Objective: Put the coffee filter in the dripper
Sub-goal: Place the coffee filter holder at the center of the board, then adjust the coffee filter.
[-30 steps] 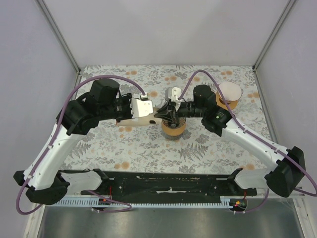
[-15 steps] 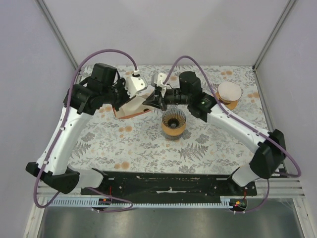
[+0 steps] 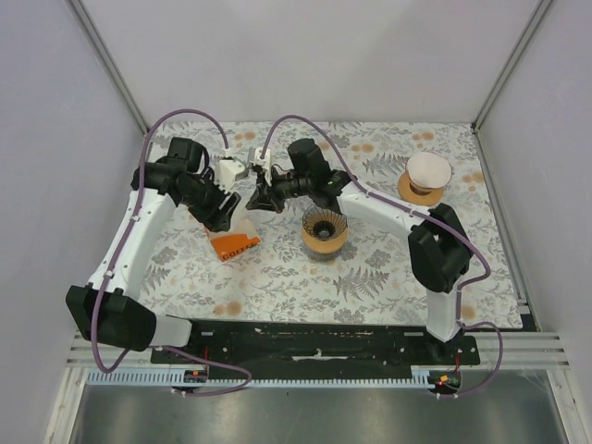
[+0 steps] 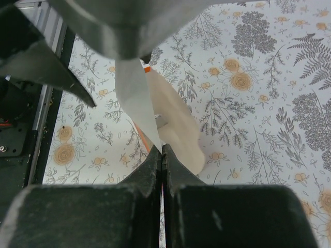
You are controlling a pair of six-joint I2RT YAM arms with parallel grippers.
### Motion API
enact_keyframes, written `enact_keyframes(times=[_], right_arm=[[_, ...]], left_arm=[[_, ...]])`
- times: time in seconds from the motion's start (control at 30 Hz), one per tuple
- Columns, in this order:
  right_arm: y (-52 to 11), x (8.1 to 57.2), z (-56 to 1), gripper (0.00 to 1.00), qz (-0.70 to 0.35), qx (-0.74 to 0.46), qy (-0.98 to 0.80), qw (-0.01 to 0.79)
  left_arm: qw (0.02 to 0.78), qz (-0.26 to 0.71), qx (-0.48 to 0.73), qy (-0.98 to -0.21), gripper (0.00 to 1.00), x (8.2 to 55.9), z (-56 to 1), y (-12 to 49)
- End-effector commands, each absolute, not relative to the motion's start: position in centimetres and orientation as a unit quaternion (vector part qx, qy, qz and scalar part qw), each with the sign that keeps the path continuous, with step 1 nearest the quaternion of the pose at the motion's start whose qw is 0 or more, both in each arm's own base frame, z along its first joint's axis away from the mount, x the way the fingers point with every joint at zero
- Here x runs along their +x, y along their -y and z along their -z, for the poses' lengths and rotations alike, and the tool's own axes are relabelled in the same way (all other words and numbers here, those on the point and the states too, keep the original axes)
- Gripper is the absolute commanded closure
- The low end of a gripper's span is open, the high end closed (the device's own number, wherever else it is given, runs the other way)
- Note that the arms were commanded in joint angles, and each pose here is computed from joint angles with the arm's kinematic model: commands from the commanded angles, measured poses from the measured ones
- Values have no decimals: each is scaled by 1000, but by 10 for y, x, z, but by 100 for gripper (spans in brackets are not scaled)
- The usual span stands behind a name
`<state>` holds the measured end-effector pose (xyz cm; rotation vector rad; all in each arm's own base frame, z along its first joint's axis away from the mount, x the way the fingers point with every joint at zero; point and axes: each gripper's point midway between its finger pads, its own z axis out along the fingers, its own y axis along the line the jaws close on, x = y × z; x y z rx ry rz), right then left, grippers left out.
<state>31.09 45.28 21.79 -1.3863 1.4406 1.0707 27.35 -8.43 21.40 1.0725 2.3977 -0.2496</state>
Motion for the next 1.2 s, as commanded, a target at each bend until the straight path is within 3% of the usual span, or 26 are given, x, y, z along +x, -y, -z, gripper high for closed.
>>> enact_keyframes(times=[0.0, 0.17, 0.43, 0.63, 0.77, 1.0, 1.17], right_arm=[[-464, 317, -224, 100, -432, -553, -572, 425], [-457, 327, -225, 100, -419, -552, -580, 429], [-421, 328, -289, 100, -367, -542, -578, 487], [-363, 327, -326, 100, -309, -486, -649, 498], [-336, 304, -339, 100, -302, -472, -645, 519], [-305, 265, -355, 100, -302, -476, -628, 537], [-285, 236, -344, 100, -269, -556, -569, 543]], left_arm=[[254, 154, 353, -888, 26, 271, -207, 88], [290, 182, 318, -884, 18, 280, -234, 86], [396, 238, 313, -830, 15, 282, -333, 111], [494, 220, 265, -798, 19, 302, -401, 110], [523, 263, 247, -772, 26, 311, -408, 124], [461, 376, 303, -744, 29, 301, -378, 164], [414, 458, 340, -709, 35, 275, -372, 187]])
